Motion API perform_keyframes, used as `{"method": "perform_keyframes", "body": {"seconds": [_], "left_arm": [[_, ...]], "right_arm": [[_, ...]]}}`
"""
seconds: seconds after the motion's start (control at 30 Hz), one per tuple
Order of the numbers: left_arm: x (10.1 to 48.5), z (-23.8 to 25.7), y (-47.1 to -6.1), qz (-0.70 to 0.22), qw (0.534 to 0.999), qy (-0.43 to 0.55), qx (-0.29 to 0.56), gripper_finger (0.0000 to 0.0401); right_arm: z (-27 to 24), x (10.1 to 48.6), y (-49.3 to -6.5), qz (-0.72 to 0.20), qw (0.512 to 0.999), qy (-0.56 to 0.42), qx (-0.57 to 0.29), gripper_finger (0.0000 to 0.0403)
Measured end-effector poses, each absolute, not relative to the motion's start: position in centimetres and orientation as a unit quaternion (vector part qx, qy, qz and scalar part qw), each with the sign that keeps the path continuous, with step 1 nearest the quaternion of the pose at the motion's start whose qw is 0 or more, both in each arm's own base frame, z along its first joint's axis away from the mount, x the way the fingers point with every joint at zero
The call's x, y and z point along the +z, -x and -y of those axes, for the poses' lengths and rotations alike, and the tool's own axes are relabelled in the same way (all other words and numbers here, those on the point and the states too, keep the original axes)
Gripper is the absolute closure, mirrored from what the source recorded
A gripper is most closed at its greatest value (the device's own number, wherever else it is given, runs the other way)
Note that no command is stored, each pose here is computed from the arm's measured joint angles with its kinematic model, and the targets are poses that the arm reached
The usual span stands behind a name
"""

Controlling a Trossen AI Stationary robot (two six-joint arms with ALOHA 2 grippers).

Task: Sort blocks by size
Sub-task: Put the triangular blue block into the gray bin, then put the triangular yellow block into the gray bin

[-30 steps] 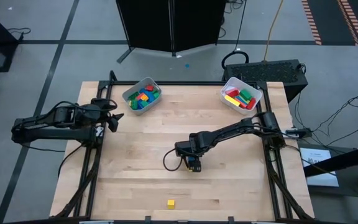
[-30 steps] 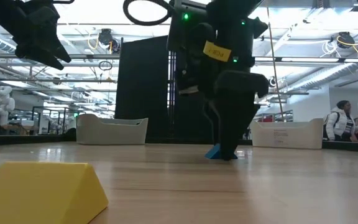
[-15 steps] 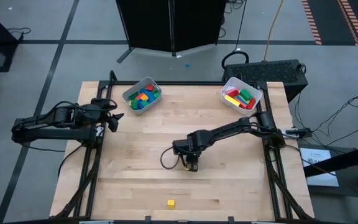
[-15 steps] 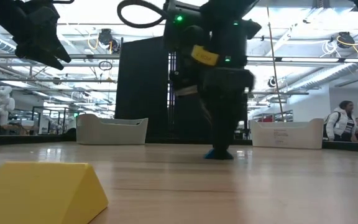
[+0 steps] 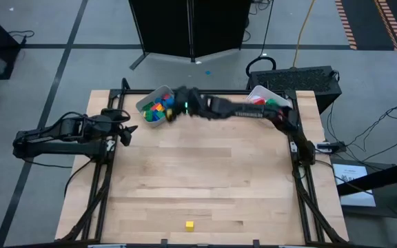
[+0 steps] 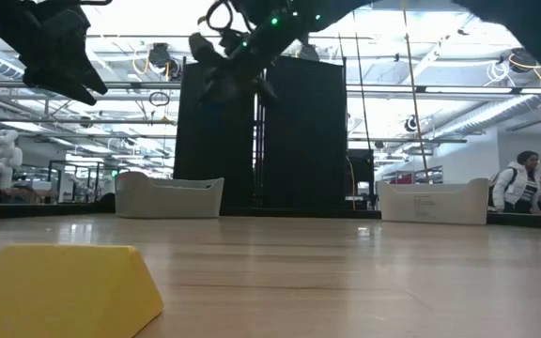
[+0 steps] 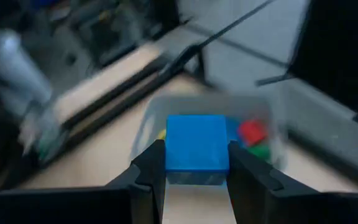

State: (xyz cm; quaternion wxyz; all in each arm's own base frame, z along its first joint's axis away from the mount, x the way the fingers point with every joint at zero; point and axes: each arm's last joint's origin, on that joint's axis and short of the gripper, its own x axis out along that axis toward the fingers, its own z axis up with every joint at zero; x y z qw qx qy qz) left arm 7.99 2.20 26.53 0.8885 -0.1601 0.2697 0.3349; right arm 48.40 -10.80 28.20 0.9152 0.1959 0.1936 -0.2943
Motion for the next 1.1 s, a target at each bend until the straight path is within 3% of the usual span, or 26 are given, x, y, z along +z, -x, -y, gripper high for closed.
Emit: {"method": "perform_keyframes", "body": {"seconds": [0.2,0.5,0.57,0.7,0.8,0.93,1.1], "left_arm": [[26.5,-2.2,-8.0,-0.27,0.888,0.16,0.335,0.012],[26.5,-2.2,-8.0,-0.271,0.888,0.159,0.335,0.012],[26.5,-2.2,-8.0,-0.27,0.888,0.16,0.335,0.012],[26.5,-2.2,-8.0,-0.271,0.888,0.16,0.335,0.012],[26.5,-2.2,-8.0,-0.271,0.888,0.16,0.335,0.012],[26.5,-2.2,-8.0,-0.271,0.888,0.16,0.334,0.012],[26.5,-2.2,-8.0,-0.272,0.889,0.161,0.333,0.012]], "right_arm": [[16.5,27.9,-51.1,-0.145,0.915,-0.237,-0.292,0.0292],[18.9,23.6,-53.4,-0.179,0.902,-0.286,-0.27,0.0292],[19.1,23.3,-53.3,-0.185,0.896,-0.295,-0.275,0.0264],[19.1,22.8,-53.0,-0.211,0.888,-0.298,-0.281,0.0151],[19.0,23.1,-52.9,-0.215,0.887,-0.299,-0.28,0.0114],[18.6,25.3,-52.3,-0.216,0.892,-0.311,-0.249,0.0123],[13.8,31.1,-50.4,-0.272,0.902,-0.326,-0.074,0.0159]]}}
